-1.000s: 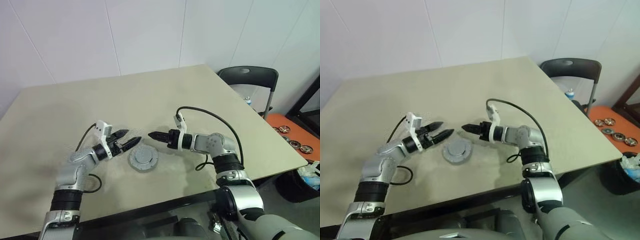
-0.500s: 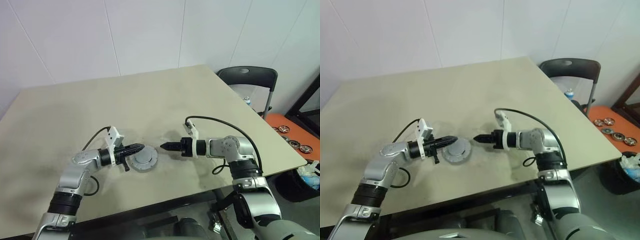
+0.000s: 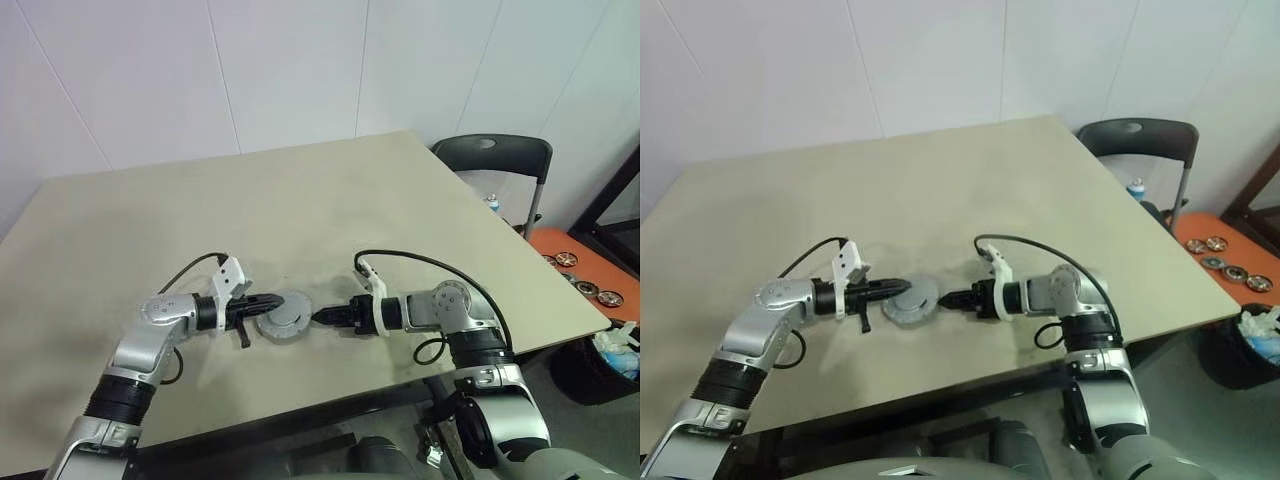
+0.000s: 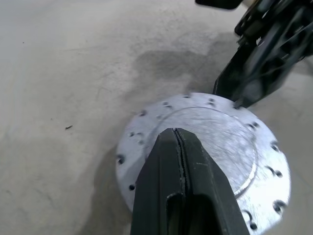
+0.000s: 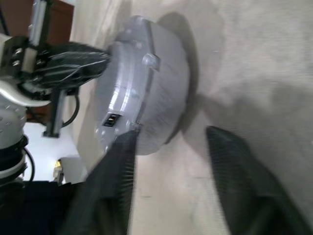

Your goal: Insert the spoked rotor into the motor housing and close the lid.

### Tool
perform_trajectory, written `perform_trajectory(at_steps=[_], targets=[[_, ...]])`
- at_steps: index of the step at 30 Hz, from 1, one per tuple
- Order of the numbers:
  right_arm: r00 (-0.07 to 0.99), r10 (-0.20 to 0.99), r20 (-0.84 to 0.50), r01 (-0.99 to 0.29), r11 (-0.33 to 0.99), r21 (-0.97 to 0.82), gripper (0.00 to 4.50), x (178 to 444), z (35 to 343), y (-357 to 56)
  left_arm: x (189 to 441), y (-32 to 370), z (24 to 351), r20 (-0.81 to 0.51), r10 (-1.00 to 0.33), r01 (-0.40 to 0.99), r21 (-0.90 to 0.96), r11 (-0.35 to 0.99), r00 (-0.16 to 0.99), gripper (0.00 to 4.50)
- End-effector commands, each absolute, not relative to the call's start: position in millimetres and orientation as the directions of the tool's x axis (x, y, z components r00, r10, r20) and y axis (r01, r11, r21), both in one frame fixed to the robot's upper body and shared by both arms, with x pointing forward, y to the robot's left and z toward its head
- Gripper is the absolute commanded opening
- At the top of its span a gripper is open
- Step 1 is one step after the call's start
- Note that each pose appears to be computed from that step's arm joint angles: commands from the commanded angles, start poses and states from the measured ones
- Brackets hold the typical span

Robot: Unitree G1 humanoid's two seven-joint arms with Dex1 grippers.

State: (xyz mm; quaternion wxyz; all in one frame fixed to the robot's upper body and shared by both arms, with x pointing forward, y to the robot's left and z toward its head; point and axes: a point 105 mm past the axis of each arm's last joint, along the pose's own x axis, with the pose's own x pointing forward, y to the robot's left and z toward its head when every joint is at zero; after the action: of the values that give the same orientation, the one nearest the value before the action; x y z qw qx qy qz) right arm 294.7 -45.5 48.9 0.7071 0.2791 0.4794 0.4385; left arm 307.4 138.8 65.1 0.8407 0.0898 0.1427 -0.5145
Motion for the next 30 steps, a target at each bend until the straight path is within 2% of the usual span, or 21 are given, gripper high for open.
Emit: perform_trajectory(at_steps=[1, 3, 4, 8, 16, 23, 30], targets=[[0.09, 0.909, -0.408, -0.344, 0.413, 0.843, 3.67, 285.0, 51.5, -31.7, 311.1, 139.9, 63.6, -0.362, -0.831, 0.897, 0.03, 0.442, 0.422, 0.0], [0.087, 0.914, -0.397, -0.324, 0.403, 0.856, 4.3, 285.2, 50.7, -33.6, 312.5, 139.6, 64.0, -0.363, -0.832, 0.898, 0.037, 0.437, 0.42, 0.0], [0.093, 0.91, -0.404, -0.318, 0.412, 0.854, 4.46, 286.3, 48.7, -36.0, 313.2, 139.3, 64.5, -0.363, -0.832, 0.899, 0.041, 0.435, 0.419, 0.0], [0.135, 0.897, -0.42, -0.317, 0.441, 0.84, 4.46, 293.8, 45.6, -36.1, 316.3, 139.8, 65.6, -0.364, -0.829, 0.899, 0.056, 0.435, 0.424, 0.0], [0.149, 0.883, -0.445, -0.318, 0.469, 0.824, 4.46, 294.0, 40.9, -30.2, 318.9, 140.4, 67.6, -0.37, -0.831, 0.904, 0.062, 0.424, 0.415, 0.0], [0.154, 0.889, -0.431, -0.326, 0.458, 0.827, 4.46, 299.4, 46.3, -15.4, 312.3, 152.4, 55.1, -0.465, -0.801, 0.915, 0.051, 0.401, 0.377, 0.0], [0.157, 0.891, -0.426, -0.331, 0.454, 0.827, 4.46, 307.5, 48.5, -0.5, 317.5, 156.5, 57.1, -0.486, -0.785, 0.914, 0.077, 0.398, 0.383, 0.0]])
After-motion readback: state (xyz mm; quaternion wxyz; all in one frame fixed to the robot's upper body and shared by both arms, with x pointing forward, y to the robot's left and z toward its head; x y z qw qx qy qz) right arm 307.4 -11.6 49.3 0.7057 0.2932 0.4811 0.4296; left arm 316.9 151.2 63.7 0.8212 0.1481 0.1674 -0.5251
